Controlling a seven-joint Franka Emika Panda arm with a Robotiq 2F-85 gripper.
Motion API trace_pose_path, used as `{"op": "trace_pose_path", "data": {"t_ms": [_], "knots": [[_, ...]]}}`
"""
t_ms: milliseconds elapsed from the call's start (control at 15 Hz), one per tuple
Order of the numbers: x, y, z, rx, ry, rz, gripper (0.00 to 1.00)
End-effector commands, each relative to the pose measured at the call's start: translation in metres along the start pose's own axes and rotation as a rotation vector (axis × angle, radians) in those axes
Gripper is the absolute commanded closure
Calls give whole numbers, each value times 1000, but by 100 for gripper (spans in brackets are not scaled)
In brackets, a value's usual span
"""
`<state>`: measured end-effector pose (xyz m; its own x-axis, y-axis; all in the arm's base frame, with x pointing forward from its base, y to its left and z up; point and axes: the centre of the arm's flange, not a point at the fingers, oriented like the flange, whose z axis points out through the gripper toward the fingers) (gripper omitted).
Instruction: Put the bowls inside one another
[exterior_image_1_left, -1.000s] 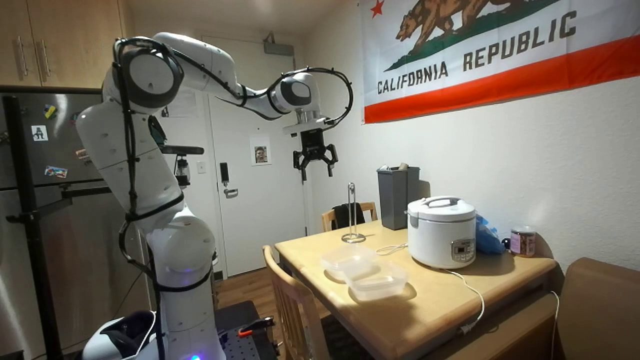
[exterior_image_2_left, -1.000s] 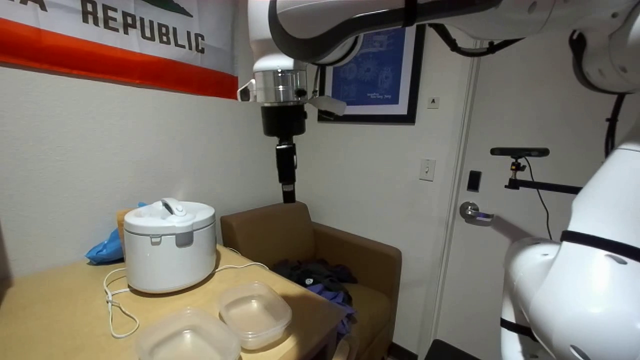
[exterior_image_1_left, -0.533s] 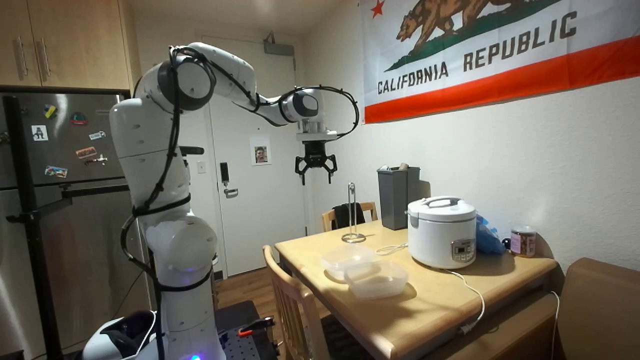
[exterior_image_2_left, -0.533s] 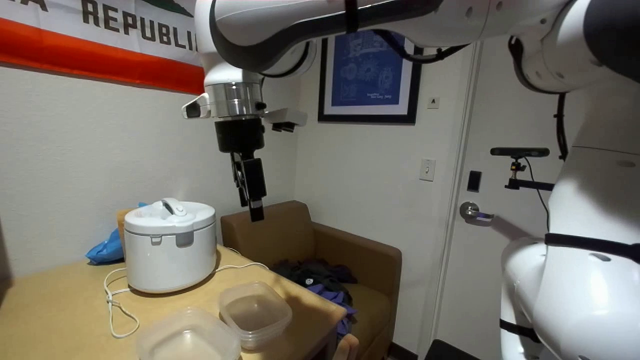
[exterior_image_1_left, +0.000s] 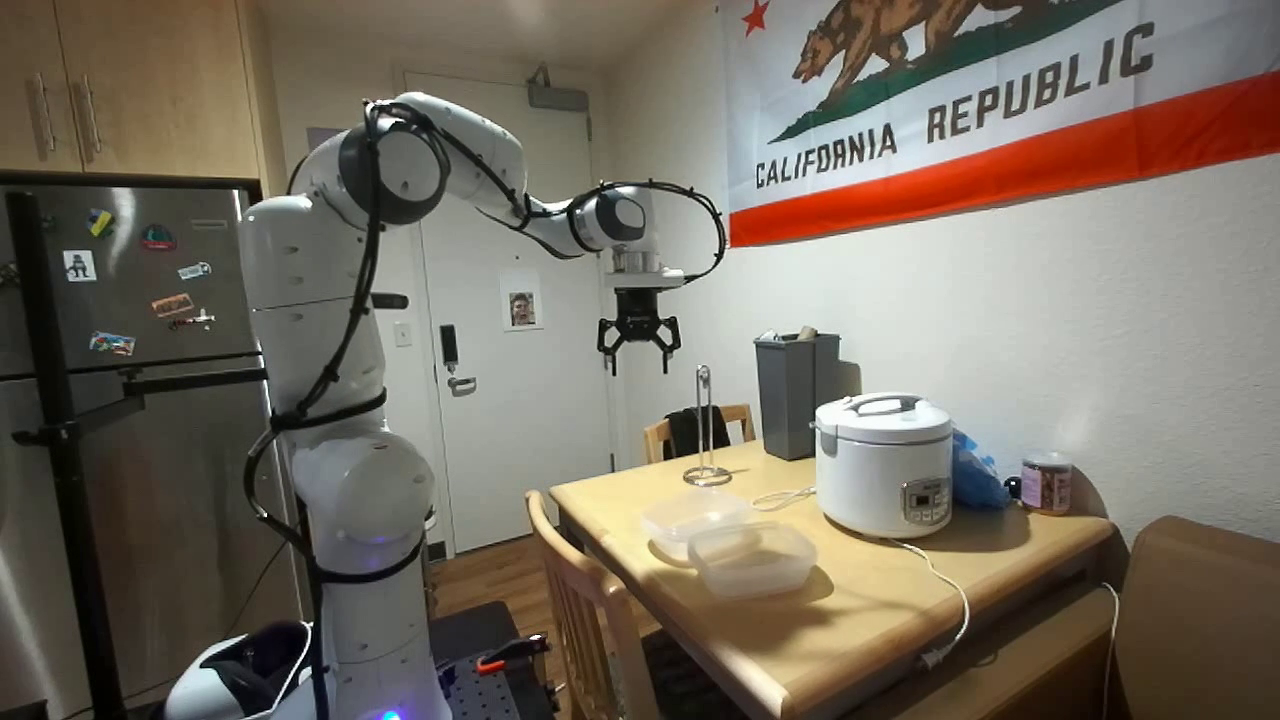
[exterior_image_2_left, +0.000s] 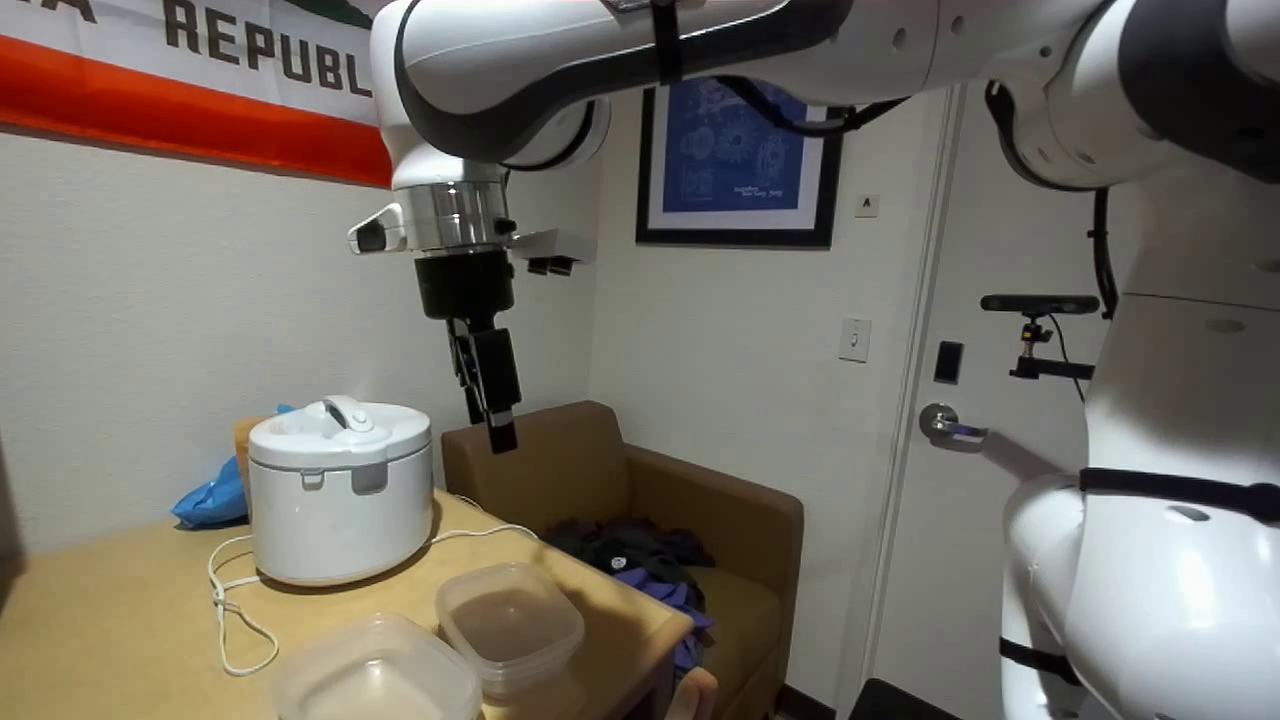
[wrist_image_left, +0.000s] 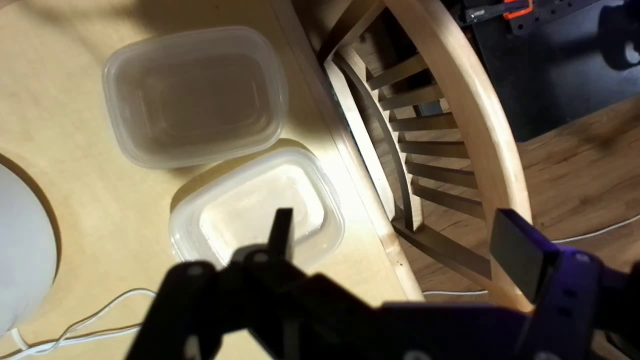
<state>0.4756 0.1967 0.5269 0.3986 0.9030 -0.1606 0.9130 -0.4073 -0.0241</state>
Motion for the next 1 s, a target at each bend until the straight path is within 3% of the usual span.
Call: {"op": "trace_pose_path", "data": {"t_ms": [0, 133, 467, 667, 933], "knots": [[23, 17, 19, 137, 88, 112, 0], [41, 26, 35, 222, 113, 196, 0], [59, 47, 77, 257, 97, 487, 0], [68, 54, 105, 222, 21, 639, 0], [83, 54, 139, 146, -96, 660, 0]]}}
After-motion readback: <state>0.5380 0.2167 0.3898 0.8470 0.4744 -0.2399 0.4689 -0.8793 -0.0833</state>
